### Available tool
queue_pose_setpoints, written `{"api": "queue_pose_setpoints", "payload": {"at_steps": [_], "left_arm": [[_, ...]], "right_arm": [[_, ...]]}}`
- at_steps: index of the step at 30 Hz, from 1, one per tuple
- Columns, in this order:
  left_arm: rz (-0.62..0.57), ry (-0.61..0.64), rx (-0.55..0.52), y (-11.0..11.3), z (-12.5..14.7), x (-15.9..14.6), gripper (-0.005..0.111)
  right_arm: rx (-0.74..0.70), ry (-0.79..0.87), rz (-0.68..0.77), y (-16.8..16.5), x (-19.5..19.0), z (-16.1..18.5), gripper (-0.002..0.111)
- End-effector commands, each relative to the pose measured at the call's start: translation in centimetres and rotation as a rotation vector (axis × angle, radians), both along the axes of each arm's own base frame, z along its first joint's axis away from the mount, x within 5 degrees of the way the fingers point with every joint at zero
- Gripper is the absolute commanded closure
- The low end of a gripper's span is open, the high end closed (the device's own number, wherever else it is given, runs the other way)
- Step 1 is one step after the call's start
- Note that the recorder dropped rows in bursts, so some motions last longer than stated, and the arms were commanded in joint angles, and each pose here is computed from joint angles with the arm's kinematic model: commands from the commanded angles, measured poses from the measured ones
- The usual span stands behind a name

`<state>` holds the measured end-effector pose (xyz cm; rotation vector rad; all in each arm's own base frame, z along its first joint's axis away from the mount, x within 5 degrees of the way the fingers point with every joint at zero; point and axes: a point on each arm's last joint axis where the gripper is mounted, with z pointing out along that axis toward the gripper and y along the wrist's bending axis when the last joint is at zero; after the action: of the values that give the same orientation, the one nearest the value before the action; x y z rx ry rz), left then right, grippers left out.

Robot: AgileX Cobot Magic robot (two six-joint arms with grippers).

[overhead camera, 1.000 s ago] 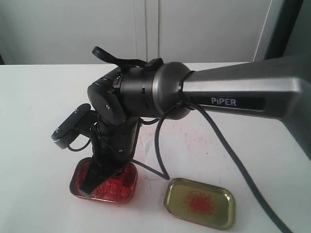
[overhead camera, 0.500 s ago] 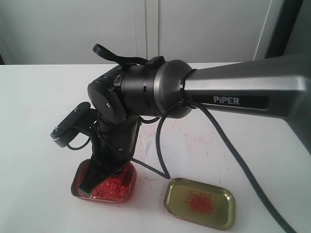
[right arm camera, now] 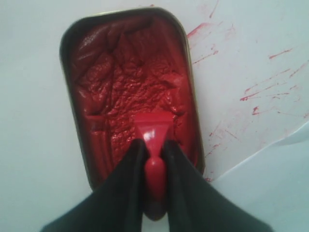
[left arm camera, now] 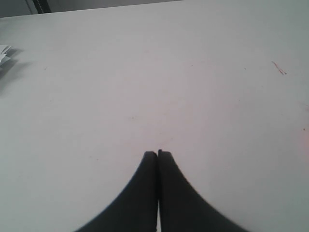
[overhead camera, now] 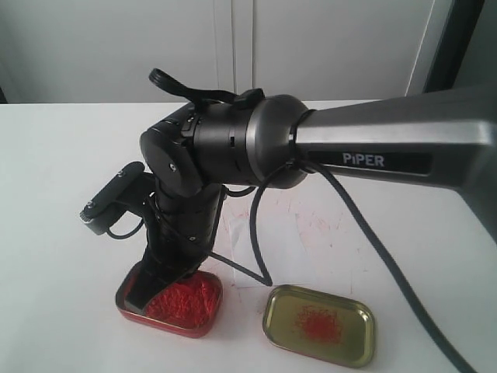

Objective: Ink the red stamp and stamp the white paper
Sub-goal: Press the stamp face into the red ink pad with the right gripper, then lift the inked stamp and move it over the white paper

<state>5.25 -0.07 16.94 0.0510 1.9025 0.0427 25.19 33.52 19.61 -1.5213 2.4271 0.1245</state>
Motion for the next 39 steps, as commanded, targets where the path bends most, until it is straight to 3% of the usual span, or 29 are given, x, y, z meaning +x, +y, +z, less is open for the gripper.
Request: {"api": "queue_pose_setpoints", "payload": {"at_steps": [1,10,19,31,39], "left_arm": [[-0.005,-0.001,-0.009,-0.1,0.0,0.0,0.107],[-0.005,-0.001,-0.009,-0.1,0.0,0.0,0.107],[-0.005,-0.001,-0.009,-0.1,0.0,0.0,0.107],[-0.005,-0.001,-0.009,-0.1,0.0,0.0,0.107],[-0.005,-0.001,-0.009,-0.1,0.0,0.0,0.107]], "right_arm": [[0.018,-0.015,0.002,0.1,-0.1,0.7,0.108],[0.019,-0.014,-0.019,-0.4,0.4,0.8,0.108],[0.02,0.001,-0.148,-2.7,3.0,0.7,0.108],[-0.014,-0.008,-0.474,-8.6,8.5,-0.3,0.108],[-0.071,0.026,-0.495,-8.7,8.5,-1.8,0.108]]}}
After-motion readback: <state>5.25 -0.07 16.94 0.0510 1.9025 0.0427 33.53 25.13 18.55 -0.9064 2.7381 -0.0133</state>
